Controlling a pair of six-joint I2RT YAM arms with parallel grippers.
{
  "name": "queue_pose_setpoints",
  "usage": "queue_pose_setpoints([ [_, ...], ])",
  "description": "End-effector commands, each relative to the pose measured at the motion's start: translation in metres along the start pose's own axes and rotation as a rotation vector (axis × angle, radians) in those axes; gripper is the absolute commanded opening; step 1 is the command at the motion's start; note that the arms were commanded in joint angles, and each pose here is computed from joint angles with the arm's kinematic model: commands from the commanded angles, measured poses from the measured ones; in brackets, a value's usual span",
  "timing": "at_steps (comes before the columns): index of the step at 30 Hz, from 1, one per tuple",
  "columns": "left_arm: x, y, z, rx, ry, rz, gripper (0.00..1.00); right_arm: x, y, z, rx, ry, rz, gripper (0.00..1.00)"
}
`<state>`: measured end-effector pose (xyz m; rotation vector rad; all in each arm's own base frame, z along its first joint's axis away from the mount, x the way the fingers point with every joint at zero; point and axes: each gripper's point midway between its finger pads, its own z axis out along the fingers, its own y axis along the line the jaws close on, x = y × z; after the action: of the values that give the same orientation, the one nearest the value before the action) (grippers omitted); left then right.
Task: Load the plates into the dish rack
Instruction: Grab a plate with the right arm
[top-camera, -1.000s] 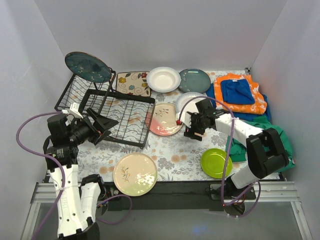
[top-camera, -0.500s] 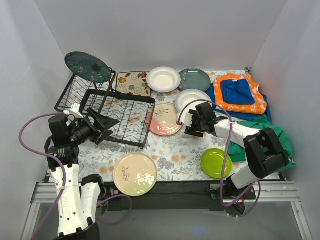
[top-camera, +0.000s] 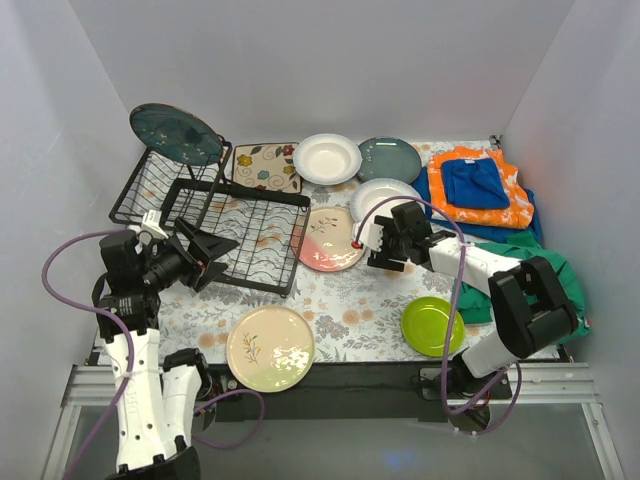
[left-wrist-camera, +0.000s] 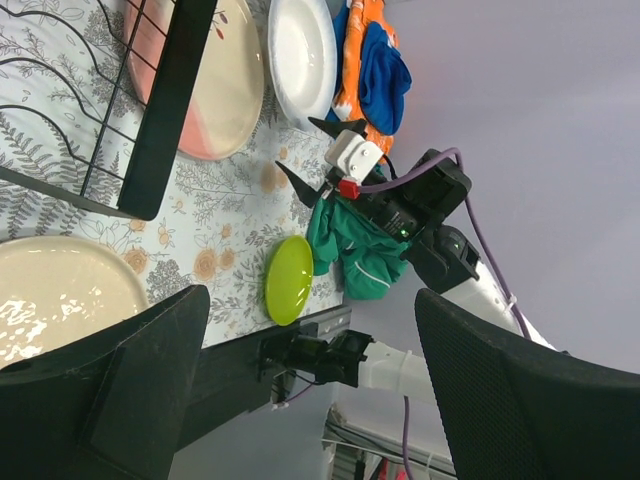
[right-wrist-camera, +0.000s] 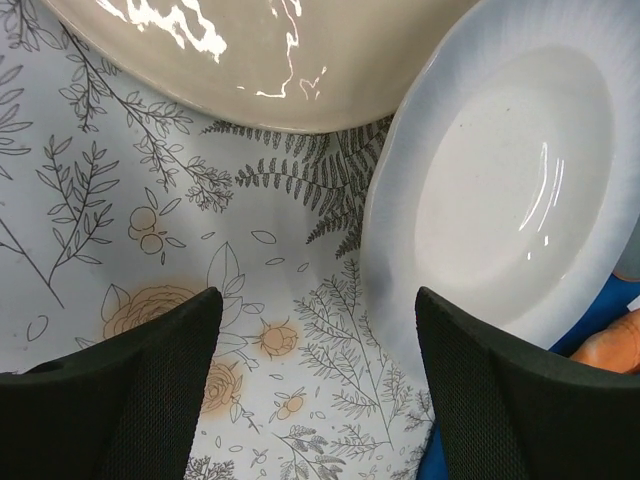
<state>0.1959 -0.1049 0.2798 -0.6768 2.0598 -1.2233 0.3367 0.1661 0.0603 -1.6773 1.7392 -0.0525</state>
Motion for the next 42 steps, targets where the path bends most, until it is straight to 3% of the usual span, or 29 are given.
queue_pose_setpoints([
  [1, -0.002, -0.001, 0.003, 0.013, 0.018, -0.005, 0.82, 0.004, -0.017, 0.013, 0.035, 0.037, 0.021, 0.83],
  [7, -0.008, -0.002, 0.007, 0.016, 0.014, -0.006, 0.82, 0.011, -0.026, 0.027, 0.082, 0.055, 0.029, 0.81],
  [15, -0.013, -0.002, 0.012, 0.018, 0.007, -0.035, 0.82, 0.023, -0.02, 0.042, 0.096, 0.082, 0.005, 0.6],
  [18, -0.014, -0.001, 0.015, 0.005, 0.01, -0.056, 0.82, 0.025, -0.014, 0.043, 0.099, 0.073, 0.0, 0.44],
  [19, -0.014, 0.0, 0.015, 0.002, 0.01, -0.06, 0.81, 0.026, -0.012, 0.043, 0.097, 0.073, -0.002, 0.35],
  [22, -0.015, 0.003, 0.02, -0.016, 0.014, -0.077, 0.81, 0.027, -0.007, 0.039, 0.106, 0.057, -0.008, 0.22],
  [28, -0.01, -0.004, 0.042, -0.035, 0.042, -0.076, 0.81, 0.023, -0.009, 0.026, 0.167, 0.015, -0.033, 0.06],
  [32, 0.01, -0.015, 0.07, -0.046, 0.12, -0.069, 0.81, 0.013, -0.021, 0.013, 0.22, -0.022, -0.027, 0.01],
  [42, 0.008, -0.041, 0.104, -0.048, 0.136, -0.105, 0.81, -0.018, -0.028, -0.027, 0.275, -0.167, 0.002, 0.01],
])
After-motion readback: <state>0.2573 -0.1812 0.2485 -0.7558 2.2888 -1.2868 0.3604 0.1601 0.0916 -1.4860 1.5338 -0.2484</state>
